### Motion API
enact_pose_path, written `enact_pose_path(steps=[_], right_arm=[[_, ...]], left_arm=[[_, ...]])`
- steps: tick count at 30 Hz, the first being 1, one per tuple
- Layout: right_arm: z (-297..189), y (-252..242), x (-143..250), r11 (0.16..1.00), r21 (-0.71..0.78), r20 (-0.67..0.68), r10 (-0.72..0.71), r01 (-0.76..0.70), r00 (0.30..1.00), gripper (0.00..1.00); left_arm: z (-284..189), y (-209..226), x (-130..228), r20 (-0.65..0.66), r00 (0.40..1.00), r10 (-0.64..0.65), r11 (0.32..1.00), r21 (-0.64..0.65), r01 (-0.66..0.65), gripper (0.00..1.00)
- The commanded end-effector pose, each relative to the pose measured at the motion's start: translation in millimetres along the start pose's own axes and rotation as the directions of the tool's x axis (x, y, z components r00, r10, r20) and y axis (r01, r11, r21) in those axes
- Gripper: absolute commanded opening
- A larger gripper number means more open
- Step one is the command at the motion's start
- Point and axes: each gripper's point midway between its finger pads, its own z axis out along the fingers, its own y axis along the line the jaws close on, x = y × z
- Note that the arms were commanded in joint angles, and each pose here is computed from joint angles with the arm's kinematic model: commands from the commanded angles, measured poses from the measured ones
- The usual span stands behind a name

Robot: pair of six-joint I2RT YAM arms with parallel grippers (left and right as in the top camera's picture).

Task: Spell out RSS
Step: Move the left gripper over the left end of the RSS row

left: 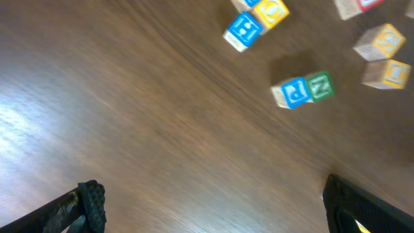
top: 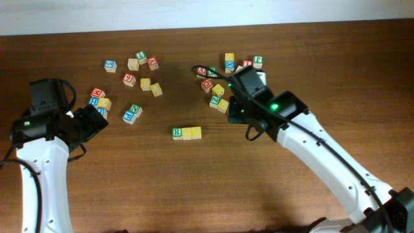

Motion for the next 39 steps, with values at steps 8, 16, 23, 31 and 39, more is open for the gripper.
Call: enact_pose_path(steps=[8,16,23,31,39], right_arm=[[-2,-15,-7,0.999,-0.012,-0.015,0.040,-0.040,0.999,0.04],[-2,-15,-4,0.999,-0.017,-0.027,0.038,-0.039,0.999,0.04],[-2,-16,-2,0.999,-0.012,-0.036,0.038,-0.038,0.999,0.04],[-1,-18,2,0.999,-0.001,-0.051,0.036,-0.036,0.998,0.04],[1,-20,6,0.999,0.012,-0.071,0.033,-0.032,0.997,0.04]], left_arm=[[-4,-102,9,0.003,0.976,0.219,0.875,0.441,-0.198,0.76],[50,-181,45,0.052,0.873,0.484,0.780,0.427,-0.458,0.32],[85,-224,78,0.098,0.803,0.588,0.748,0.312,-0.586,0.00],[123,-226,118,0.009,0.785,0.620,0.767,0.204,-0.608,0.00],[134,-215,117,-0.016,0.786,0.618,0.780,0.139,-0.610,0.00]])
